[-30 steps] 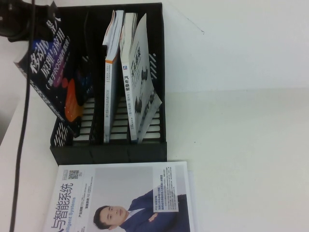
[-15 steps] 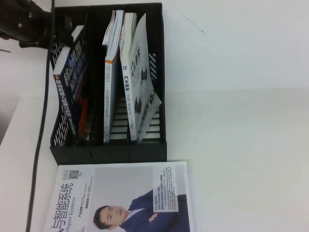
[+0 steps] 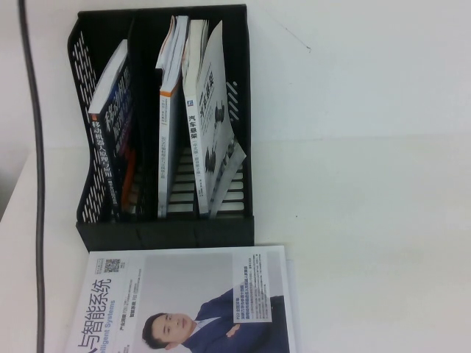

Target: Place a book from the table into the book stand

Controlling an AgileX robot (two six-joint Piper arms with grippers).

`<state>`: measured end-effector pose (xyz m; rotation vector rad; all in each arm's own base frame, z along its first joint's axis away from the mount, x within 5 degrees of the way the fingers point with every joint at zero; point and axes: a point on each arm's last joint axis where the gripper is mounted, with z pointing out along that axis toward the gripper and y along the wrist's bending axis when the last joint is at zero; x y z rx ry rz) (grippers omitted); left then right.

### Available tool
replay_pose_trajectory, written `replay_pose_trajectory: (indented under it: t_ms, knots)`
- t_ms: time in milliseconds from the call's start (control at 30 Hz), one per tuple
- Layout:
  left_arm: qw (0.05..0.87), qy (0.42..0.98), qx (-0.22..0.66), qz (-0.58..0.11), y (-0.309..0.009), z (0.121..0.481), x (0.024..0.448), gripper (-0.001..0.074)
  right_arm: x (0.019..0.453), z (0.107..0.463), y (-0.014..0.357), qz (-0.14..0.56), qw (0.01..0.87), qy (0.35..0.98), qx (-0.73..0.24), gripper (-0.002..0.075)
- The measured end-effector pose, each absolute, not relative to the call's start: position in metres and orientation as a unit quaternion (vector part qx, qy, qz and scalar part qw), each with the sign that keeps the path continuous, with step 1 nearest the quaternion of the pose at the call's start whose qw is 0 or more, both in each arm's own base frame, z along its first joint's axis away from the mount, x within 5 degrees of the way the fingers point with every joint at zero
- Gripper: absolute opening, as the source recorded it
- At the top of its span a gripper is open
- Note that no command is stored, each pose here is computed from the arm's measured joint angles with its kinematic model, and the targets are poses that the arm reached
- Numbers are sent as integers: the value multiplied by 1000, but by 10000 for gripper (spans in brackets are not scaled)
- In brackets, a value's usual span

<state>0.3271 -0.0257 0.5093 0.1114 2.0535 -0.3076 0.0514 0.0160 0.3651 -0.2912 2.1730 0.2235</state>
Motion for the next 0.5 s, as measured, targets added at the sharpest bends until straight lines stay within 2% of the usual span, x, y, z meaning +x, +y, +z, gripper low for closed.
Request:
replay_pose_trajectory:
  t_ms: [133,233,367,500]
  knots:
    - [550,824,46,-129,-25,534,266,1,49,323,15,107,475,868,-101,5]
    - [563,815,43,-129,-24,533,225,1,51,293,17,120,483,863,-88,5]
    - [578,806,40,-117,-22,506,177,1,56,267,19,138,491,857,-68,5]
    - [606,789,33,-97,-18,462,135,1,60,252,22,149,504,848,-62,5]
